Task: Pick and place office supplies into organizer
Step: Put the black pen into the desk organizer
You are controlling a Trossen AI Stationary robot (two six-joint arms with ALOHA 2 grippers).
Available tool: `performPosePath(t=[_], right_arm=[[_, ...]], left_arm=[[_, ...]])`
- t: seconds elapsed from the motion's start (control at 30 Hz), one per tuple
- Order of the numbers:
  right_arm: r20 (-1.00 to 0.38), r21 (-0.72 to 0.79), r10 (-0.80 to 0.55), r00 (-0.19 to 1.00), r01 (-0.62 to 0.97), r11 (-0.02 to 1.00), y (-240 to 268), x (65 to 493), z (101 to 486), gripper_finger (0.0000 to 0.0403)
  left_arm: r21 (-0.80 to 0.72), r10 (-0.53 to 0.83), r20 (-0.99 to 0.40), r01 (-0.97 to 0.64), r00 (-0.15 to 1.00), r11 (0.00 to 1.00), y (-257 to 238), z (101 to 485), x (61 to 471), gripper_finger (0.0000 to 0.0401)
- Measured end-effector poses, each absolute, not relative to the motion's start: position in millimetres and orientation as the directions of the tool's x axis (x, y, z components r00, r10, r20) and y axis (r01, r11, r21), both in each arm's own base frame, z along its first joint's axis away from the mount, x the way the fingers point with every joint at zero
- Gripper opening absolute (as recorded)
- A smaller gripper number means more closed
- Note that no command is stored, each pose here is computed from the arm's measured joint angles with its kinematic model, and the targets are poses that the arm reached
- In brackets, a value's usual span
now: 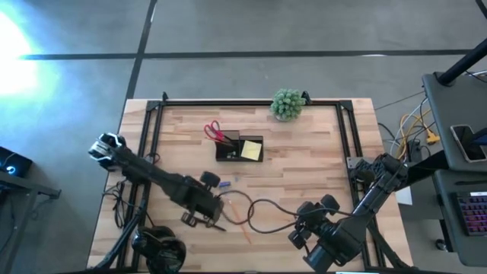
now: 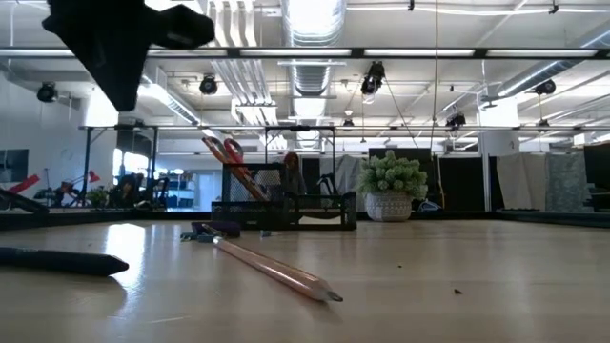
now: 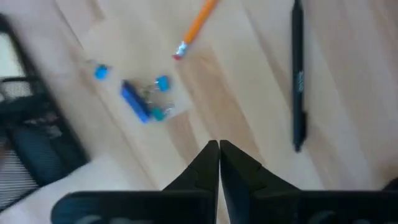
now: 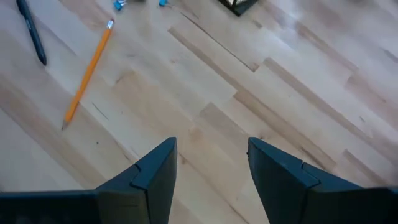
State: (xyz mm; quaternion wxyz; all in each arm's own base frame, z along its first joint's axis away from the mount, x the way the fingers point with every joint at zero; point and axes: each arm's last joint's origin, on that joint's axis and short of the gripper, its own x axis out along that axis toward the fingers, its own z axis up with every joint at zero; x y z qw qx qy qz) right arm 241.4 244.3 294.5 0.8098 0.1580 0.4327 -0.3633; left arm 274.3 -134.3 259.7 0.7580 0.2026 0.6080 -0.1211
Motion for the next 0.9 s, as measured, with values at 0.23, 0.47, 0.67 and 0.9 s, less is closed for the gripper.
performPosePath(t=[0.23,0.47,0.67,0.9], right_arm=[[-0.817,-0.073,-0.451,0.359,0.712,0.699,244.9,240.5,293.8,0.0187],[-0.817,-0.098,-0.449,0.36,0.682,0.725,245.6,239.3,293.8,0.0187],[-0.803,-0.068,-0.452,0.387,0.695,0.715,240.8,236.1,300.4,0.0187],[-0.759,0.072,-0.483,0.437,0.794,0.604,230.3,226.8,306.5,0.0187]], left_arm=[[-0.067,-0.126,-0.975,0.296,0.185,0.953,-137.7,236.3,292.5,0.0013],[-0.116,-0.144,-0.987,0.293,0.077,0.949,-145.1,207.2,303.7,0.0106],[-0.127,-0.13,-0.991,0.284,-0.007,0.95,-147.8,184.9,308.0,0.0174],[-0.124,-0.108,-0.992,0.3,-0.068,0.946,-149.9,163.5,310.9,0.0182]])
